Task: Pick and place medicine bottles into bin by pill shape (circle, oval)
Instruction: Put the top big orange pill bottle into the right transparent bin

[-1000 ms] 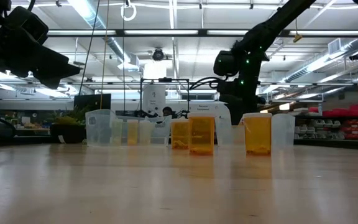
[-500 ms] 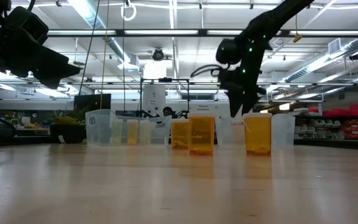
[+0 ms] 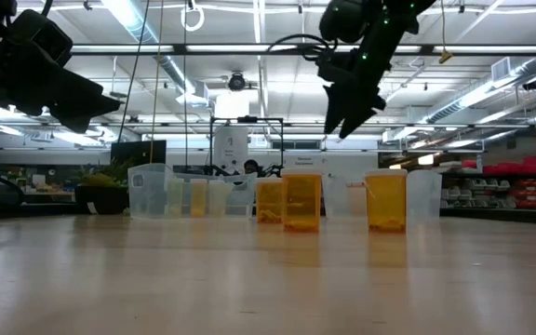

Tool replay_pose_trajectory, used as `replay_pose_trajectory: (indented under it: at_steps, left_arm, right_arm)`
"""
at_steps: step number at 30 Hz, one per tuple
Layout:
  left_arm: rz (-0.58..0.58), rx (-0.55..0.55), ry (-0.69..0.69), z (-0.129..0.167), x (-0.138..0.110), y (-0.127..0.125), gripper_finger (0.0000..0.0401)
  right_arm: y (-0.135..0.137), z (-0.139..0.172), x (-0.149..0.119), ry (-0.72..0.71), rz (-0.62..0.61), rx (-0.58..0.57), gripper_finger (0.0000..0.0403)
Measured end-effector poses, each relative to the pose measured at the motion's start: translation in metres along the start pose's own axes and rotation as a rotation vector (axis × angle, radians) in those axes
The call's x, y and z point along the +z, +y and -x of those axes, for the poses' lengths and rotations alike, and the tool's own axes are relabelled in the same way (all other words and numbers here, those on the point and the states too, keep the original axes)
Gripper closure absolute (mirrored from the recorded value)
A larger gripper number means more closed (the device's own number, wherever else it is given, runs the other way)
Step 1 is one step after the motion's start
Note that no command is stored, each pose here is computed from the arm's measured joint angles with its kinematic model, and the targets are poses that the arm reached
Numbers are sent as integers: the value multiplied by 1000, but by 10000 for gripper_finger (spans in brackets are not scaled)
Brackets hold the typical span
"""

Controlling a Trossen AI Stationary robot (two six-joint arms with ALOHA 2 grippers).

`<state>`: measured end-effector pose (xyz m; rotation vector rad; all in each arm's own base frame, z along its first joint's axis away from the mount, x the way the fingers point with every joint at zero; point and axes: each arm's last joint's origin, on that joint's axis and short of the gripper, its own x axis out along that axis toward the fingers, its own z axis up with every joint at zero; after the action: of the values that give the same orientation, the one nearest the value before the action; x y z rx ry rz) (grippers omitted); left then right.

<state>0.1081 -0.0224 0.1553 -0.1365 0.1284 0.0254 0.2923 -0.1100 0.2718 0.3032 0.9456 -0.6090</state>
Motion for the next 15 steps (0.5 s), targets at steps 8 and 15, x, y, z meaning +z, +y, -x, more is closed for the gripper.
replay_pose_trajectory:
  at_steps: [8, 15]
  left_arm:
    - [-2, 0, -1, 0, 0, 0, 203]
    - [-3, 0, -2, 0, 0, 0, 207]
  right_arm:
    - [51, -27, -7, -18, 108, 68, 108]
    - [76, -44, 2, 9, 163, 103, 109]
